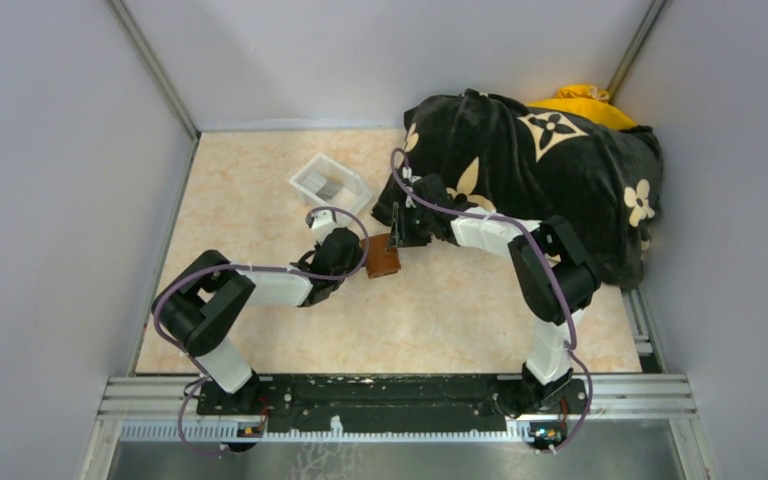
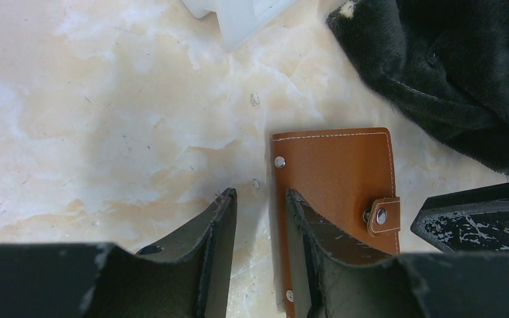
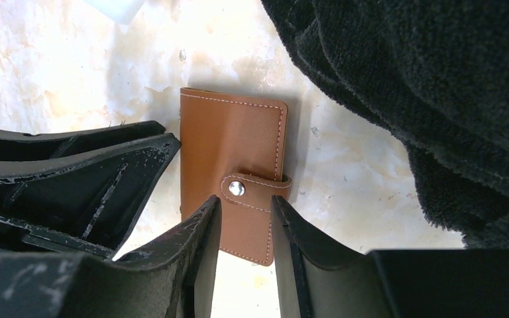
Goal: Put the credit cards into the card holder
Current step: Close the card holder at the center of the board.
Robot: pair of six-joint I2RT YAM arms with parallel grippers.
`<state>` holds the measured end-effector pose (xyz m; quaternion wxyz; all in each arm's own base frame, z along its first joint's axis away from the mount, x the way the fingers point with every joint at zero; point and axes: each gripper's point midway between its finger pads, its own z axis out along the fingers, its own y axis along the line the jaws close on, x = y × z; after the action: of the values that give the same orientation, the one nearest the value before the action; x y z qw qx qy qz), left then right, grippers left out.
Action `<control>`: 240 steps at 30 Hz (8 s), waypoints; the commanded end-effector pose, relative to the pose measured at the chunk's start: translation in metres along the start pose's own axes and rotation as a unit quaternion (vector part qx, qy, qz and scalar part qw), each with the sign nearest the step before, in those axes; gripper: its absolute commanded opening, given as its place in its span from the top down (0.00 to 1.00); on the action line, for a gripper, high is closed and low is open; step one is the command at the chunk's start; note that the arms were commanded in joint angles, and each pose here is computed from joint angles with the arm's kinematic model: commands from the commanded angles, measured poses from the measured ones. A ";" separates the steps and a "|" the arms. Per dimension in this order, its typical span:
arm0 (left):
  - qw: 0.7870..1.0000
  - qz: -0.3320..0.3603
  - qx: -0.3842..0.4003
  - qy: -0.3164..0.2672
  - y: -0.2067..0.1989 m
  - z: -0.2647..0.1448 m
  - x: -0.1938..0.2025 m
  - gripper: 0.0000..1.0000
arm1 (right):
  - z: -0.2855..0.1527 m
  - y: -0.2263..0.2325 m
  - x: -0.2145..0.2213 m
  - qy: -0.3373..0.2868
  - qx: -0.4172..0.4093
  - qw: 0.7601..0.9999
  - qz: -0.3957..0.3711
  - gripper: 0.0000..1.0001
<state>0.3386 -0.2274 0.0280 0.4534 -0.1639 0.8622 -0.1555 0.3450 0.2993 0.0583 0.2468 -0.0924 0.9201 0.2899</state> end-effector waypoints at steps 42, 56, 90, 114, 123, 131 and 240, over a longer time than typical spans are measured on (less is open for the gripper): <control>0.993 0.053 -0.066 0.087 0.054 0.000 0.054 0.58 | 0.015 -0.002 -0.006 -0.005 -0.023 0.999 0.023 0.61; 0.992 0.053 -0.066 0.090 0.054 0.000 0.056 0.58 | 0.021 -0.007 -0.006 -0.005 -0.018 0.999 0.031 0.62; 0.991 0.056 -0.065 0.100 0.055 0.004 0.063 0.59 | 0.034 -0.033 0.006 0.016 0.026 0.998 0.049 0.62; 0.989 0.053 -0.072 0.117 0.067 0.003 0.079 0.59 | 0.045 -0.070 0.039 0.062 0.097 0.991 0.062 0.62; 0.988 0.052 -0.074 0.125 0.070 0.003 0.085 0.59 | 0.046 -0.088 0.054 0.079 0.139 0.985 0.059 0.63; 0.988 0.050 -0.075 0.127 0.071 0.002 0.086 0.59 | 0.047 -0.099 0.062 0.090 0.178 0.979 0.046 0.65; 0.988 0.014 -0.061 0.144 0.051 -0.022 0.070 0.72 | 0.004 -0.070 0.131 -0.037 0.360 0.925 -0.119 0.68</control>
<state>0.3291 -0.2444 0.0224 0.4028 -0.2057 0.8634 -0.2233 0.3363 0.2911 0.0268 0.5191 0.0705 0.8518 0.0082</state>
